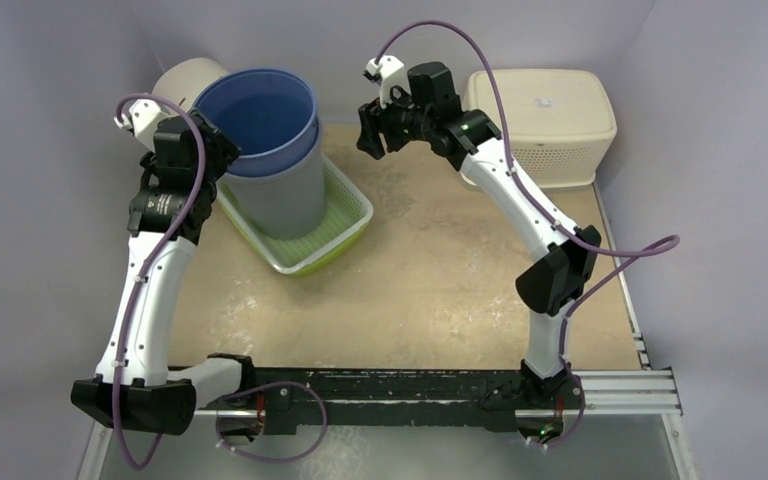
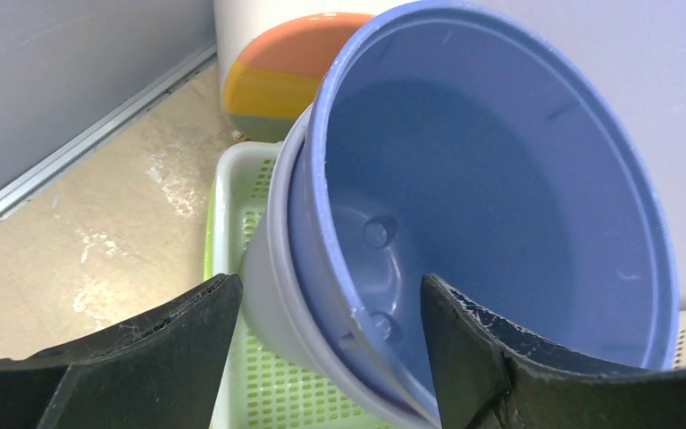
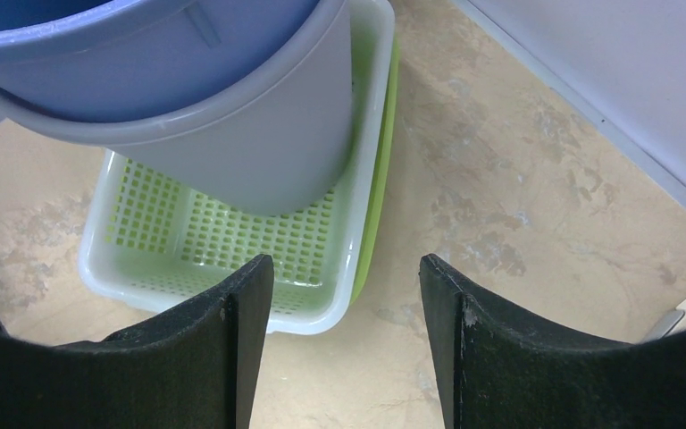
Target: Turn the large container upside down
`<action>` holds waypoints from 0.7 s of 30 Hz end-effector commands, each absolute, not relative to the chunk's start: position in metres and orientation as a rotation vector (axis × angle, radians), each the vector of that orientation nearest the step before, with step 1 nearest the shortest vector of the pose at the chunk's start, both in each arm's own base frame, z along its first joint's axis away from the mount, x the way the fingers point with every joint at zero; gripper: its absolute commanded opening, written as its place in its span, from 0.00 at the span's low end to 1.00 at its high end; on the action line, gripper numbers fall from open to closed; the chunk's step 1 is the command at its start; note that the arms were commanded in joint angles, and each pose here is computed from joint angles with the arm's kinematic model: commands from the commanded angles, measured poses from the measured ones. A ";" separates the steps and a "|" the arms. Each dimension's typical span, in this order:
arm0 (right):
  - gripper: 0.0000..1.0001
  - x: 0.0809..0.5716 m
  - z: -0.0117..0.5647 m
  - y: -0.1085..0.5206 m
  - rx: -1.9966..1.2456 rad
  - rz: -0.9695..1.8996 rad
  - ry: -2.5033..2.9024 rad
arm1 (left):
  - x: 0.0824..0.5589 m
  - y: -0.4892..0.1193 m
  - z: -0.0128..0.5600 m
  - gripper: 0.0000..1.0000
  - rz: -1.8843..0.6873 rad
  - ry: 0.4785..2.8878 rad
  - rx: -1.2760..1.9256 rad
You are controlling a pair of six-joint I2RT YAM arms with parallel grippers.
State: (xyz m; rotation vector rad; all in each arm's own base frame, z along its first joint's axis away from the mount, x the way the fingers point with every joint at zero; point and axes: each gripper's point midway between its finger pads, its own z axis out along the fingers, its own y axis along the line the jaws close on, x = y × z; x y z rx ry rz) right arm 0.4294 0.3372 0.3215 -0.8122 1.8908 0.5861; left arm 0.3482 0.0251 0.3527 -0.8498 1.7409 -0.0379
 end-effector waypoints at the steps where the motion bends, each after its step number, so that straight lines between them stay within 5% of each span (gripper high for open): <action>1: 0.63 0.420 0.363 0.327 -0.801 0.570 1.787 | 0.363 0.025 0.383 0.72 -0.133 1.615 -0.873; 13: 0.62 0.421 0.354 0.317 -0.794 0.540 1.826 | 0.388 0.018 0.355 0.54 -0.211 1.621 -0.904; 16: 0.62 0.420 0.354 0.313 -0.789 0.534 1.831 | 0.393 0.015 0.349 0.40 -0.230 1.621 -0.900; 19: 0.61 0.420 0.352 0.310 -0.777 0.527 1.842 | 0.400 0.011 0.347 0.05 -0.259 1.619 -0.881; 21: 0.61 0.419 0.352 0.308 -0.774 0.525 1.844 | 0.404 0.005 0.349 0.00 -0.287 1.629 -0.849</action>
